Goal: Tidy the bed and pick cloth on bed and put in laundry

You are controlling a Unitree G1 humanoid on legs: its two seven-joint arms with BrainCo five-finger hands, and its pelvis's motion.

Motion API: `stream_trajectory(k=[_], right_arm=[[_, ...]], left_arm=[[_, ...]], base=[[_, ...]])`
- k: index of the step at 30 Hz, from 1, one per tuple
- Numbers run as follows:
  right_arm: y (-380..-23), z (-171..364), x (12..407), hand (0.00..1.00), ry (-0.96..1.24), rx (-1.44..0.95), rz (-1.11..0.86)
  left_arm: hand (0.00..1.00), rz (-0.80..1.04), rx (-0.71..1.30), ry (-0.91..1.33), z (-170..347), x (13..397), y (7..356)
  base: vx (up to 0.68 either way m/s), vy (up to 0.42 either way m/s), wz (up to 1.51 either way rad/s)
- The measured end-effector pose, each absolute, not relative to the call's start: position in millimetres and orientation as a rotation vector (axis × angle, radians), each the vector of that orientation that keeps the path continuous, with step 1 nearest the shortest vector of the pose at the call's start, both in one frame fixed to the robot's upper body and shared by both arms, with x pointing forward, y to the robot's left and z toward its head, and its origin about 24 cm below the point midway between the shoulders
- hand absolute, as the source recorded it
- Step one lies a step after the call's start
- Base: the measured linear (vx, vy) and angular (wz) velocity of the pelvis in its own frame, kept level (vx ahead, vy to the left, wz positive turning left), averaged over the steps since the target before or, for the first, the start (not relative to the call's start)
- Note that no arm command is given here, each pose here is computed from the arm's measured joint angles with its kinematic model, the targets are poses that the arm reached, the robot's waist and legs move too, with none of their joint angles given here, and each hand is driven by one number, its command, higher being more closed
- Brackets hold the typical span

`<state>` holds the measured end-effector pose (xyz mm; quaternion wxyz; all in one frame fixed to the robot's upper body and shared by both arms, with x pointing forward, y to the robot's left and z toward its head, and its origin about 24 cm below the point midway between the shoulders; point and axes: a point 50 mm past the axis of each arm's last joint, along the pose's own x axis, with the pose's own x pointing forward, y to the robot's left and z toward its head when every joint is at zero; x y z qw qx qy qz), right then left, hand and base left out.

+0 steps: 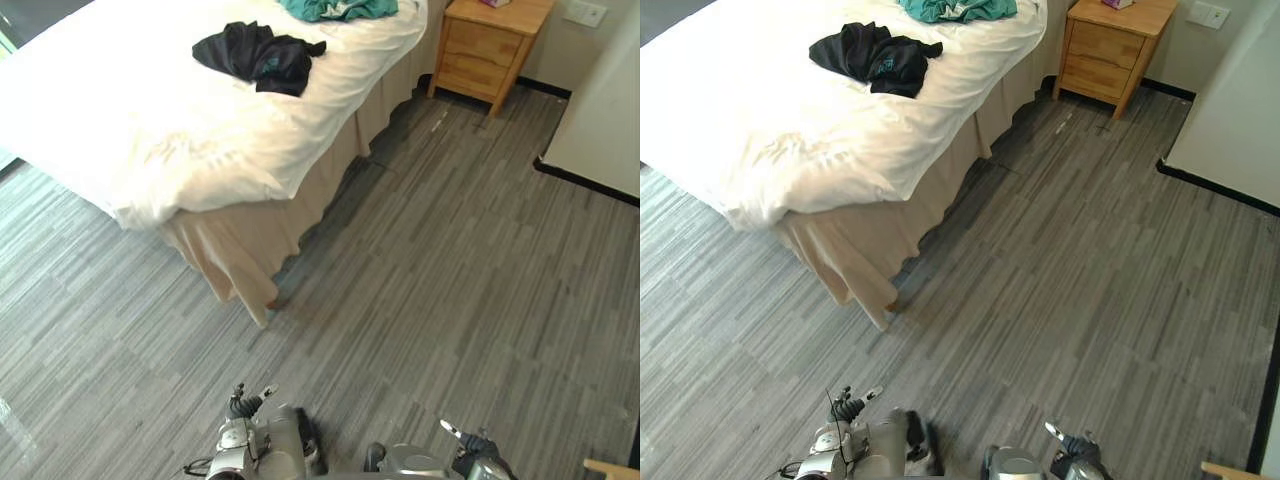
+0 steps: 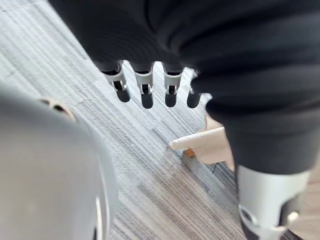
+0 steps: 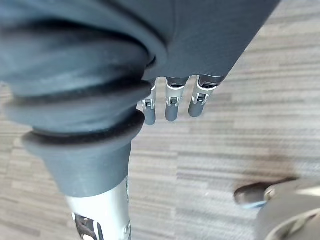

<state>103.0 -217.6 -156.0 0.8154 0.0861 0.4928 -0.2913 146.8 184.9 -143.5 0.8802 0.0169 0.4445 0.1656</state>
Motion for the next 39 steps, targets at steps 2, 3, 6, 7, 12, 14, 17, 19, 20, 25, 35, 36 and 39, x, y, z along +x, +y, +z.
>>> stream_trajectory(k=[2,3,6,7,12,14,17,19,20,25,35,36,39], right_arm=[[-211.5,-159.5,93.8,0.00,1.084,0.185,-0.611],[-210.5,-162.2,85.2,0.00,1.116,0.176,-0.606],[-215.9,-163.9,75.4,0.00,1.143,0.163,-0.614],[-216.2,-163.8,75.4,0.00,1.141,0.165,-0.611],[-222.0,-162.7,68.8,0.00,1.134,0.167,-0.639],[-220.5,-163.4,66.6,0.00,1.140,0.170,-0.640],[-224.0,-164.5,64.0,0.00,1.164,0.160,-0.636],[-230.3,-161.4,71.8,0.00,1.133,0.142,-0.637],[-228.6,-162.1,70.8,0.00,1.139,0.146,-0.634],[-226.0,-164.9,61.7,0.00,1.178,0.138,-0.624],[-229.4,-166.9,46.7,0.00,1.208,0.186,-0.697],[-228.8,-167.3,44.0,0.00,1.215,0.187,-0.699],[-229.1,-168.0,34.6,0.00,1.233,0.182,-0.709]], left_arm=[[0.00,0.333,0.050,0.919,-142.2,149.8,186.1],[0.00,0.321,0.047,0.916,-142.0,150.5,185.8],[0.00,0.317,0.059,0.968,-147.6,139.3,187.0],[0.00,0.317,0.062,0.986,-149.4,135.8,187.8],[0.00,0.292,0.079,1.053,-156.2,122.5,184.4],[0.00,0.300,0.082,1.074,-158.7,111.7,186.4],[0.00,0.354,0.032,1.083,-160.3,102.0,187.8],[0.00,0.376,-0.018,1.091,-162.0,98.1,179.6],[0.00,0.376,-0.024,1.093,-162.3,97.6,178.4],[0.00,0.366,-0.004,1.088,-161.6,98.7,181.6],[0.00,0.756,-0.300,1.029,-157.0,87.0,230.5],[0.00,0.838,-0.325,1.002,-153.7,84.6,246.3],[0.00,1.077,-0.387,0.857,-134.6,86.7,299.0]], base=[[0.66,0.156,0.44],[0.67,0.222,1.03],[0.67,0.174,1.25],[0.63,0.050,1.63],[0.54,-0.145,1.60],[0.42,-0.309,1.80],[0.58,-0.641,1.65],[0.32,-0.442,0.33],[0.22,-0.353,0.61],[0.10,-0.236,0.90],[-0.12,-0.005,0.17],[-0.10,0.010,-0.39],[-0.11,0.018,-0.39]])
